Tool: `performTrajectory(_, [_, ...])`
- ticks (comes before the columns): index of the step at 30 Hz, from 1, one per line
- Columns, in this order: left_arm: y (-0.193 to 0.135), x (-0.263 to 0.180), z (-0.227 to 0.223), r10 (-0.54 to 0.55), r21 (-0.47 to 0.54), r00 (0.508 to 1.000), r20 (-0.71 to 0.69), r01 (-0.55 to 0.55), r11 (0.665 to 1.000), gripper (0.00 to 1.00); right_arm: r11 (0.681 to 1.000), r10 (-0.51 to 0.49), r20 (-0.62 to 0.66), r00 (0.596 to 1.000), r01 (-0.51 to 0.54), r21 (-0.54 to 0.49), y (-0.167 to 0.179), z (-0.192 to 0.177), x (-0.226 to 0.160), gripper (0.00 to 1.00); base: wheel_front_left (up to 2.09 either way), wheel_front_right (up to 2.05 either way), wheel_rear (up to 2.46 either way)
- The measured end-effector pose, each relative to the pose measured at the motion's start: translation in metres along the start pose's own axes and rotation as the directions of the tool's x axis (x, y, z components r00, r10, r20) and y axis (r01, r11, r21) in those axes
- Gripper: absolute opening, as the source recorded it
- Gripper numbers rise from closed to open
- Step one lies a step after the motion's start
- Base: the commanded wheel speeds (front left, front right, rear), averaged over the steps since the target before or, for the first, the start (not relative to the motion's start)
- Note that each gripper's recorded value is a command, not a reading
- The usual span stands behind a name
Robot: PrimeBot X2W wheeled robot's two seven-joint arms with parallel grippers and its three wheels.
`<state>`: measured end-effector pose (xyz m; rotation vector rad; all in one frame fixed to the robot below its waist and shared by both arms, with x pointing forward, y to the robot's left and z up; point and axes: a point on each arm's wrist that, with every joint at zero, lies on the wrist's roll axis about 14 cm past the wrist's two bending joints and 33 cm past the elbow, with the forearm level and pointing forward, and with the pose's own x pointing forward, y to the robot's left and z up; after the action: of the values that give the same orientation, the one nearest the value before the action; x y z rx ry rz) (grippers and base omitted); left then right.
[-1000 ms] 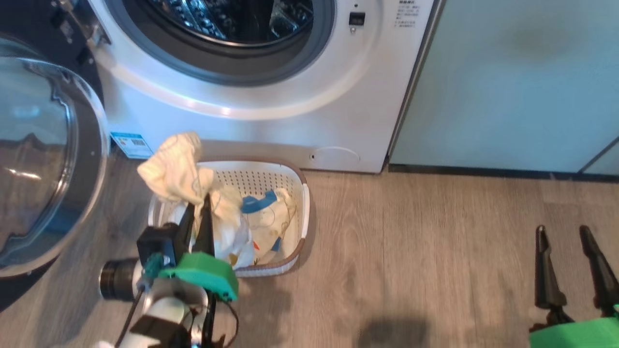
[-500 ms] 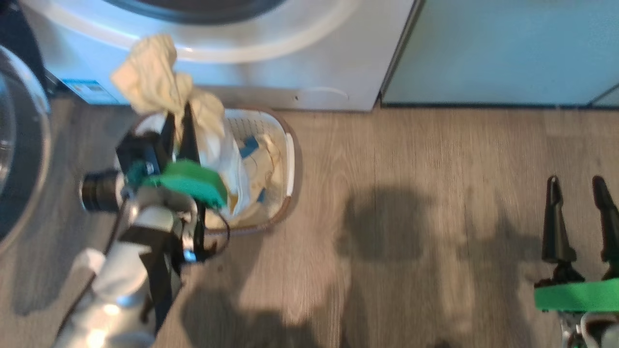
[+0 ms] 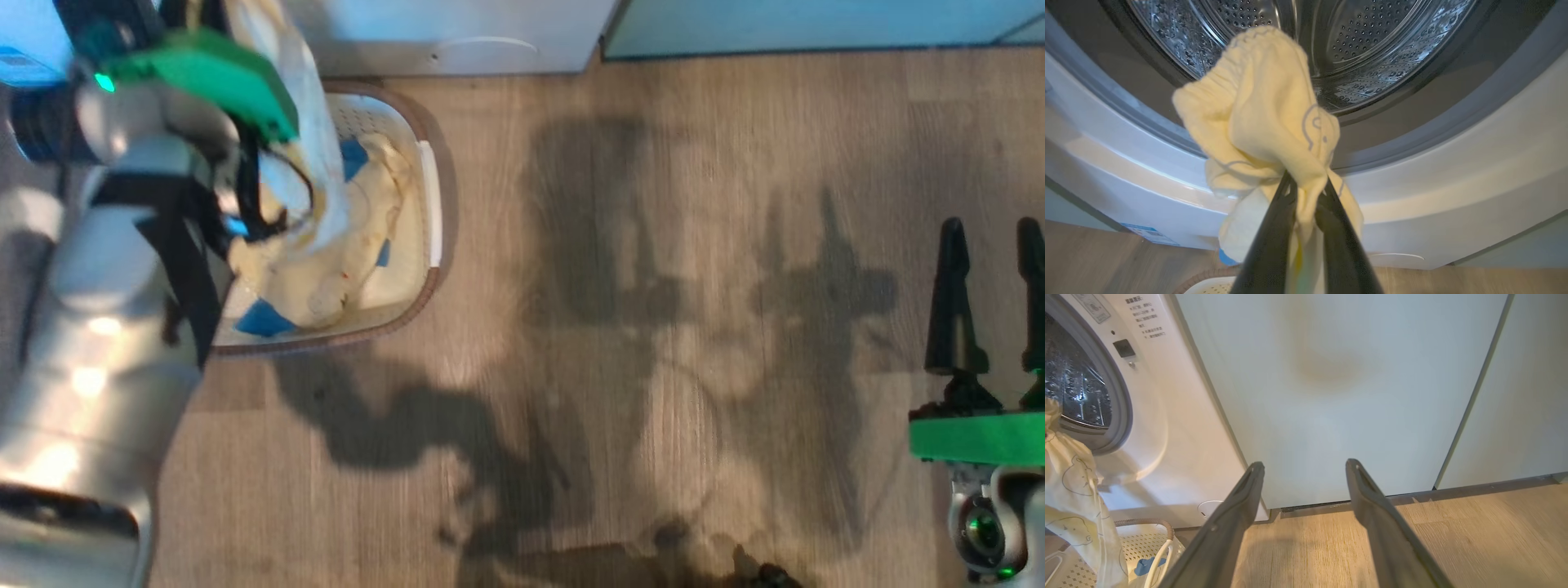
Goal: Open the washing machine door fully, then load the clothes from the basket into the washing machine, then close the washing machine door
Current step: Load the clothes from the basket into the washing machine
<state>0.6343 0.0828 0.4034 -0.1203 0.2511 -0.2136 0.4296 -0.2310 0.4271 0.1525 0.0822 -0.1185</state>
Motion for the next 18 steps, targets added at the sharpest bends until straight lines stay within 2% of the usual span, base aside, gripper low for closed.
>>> performTrajectory(10, [-0.002, 0.054, 0.023, -0.059, 0.037, 0.997, -0.048, 0.06, 0.997, 0.0, 0.999, -0.033, -0.029, 0.999, 0.034, 0.017, -0.011, -0.014, 0.008, 1.0, 0.0, 0.0, 0.0])
performTrajectory(18, [0.008, 0.087, 0.037, -0.046, 0.099, 0.996, -0.08, 0.054, 0.994, 0.0, 0.998, -0.046, -0.061, 0.997, 0.048, 0.039, -0.015, -0.027, 0.011, 1.0, 0.0, 0.0, 0.0])
